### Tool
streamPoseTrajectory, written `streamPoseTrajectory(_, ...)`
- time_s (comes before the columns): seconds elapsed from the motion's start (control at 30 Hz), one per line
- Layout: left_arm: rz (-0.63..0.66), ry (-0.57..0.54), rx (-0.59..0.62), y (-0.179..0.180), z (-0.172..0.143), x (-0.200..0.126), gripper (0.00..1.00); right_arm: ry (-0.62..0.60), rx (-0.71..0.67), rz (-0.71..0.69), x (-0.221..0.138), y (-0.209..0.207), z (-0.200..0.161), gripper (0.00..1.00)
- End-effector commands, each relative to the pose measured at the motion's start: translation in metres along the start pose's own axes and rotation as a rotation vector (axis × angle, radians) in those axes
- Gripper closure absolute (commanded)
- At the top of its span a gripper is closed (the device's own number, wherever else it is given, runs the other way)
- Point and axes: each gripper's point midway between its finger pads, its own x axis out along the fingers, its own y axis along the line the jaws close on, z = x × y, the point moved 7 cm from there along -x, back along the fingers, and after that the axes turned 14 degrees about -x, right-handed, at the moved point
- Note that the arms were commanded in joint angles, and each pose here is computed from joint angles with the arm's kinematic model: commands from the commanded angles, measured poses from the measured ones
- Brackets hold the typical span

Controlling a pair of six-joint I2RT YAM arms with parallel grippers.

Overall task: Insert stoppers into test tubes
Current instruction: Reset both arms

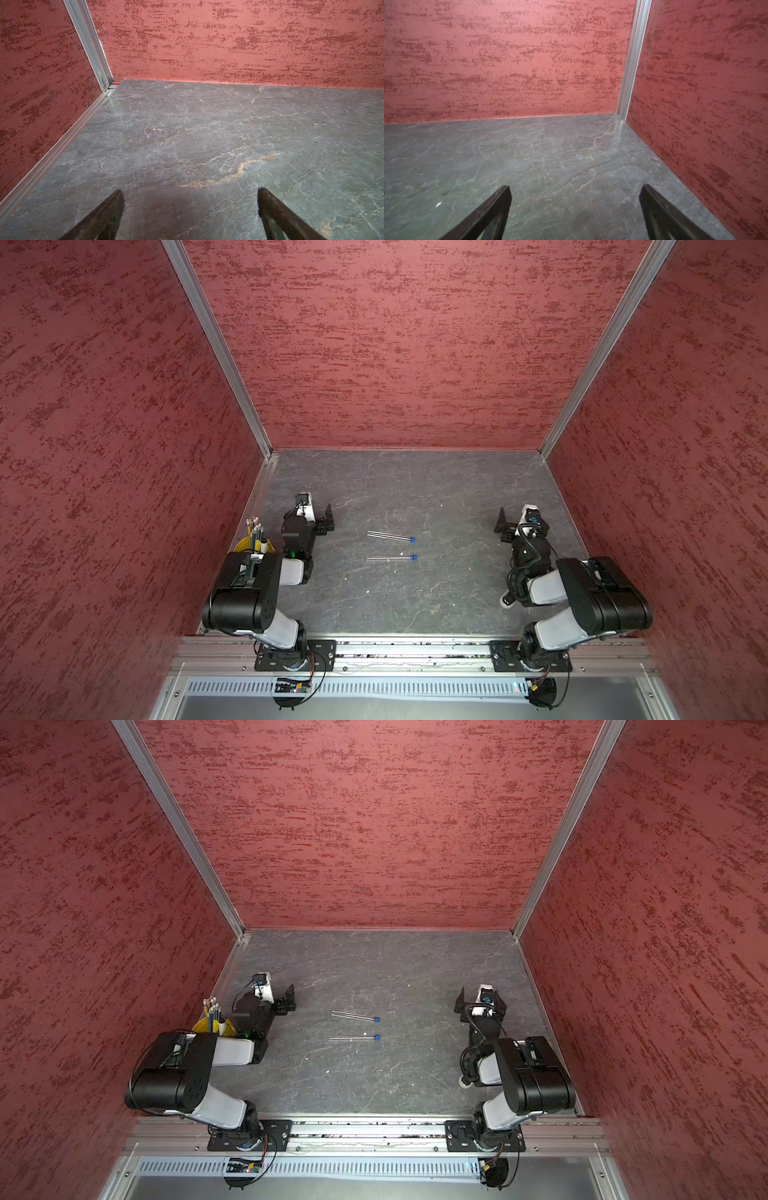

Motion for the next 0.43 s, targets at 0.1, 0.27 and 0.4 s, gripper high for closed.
streamPoseTrajectory(0.1,-0.024,0.010,-0.014,-0.0017,0.0017,0.0022,0.01,-0.029,0.043,0.038,0.0093,-0.0004,0.0075,0.01)
streamPoseTrajectory(0.27,-0.029,0.022,-0.019,-0.0004,0.0020,0.0038,0.01,-0.027,0.044,0.041,0.0104,-0.0004,0.0075,0.01)
streamPoseTrajectory(0.4,-0.030,0.019,-0.019,-0.0008,0.0020,0.0027,0.01,-0.028,0.046,0.041,0.0106,-0.0010,0.0077,0.01)
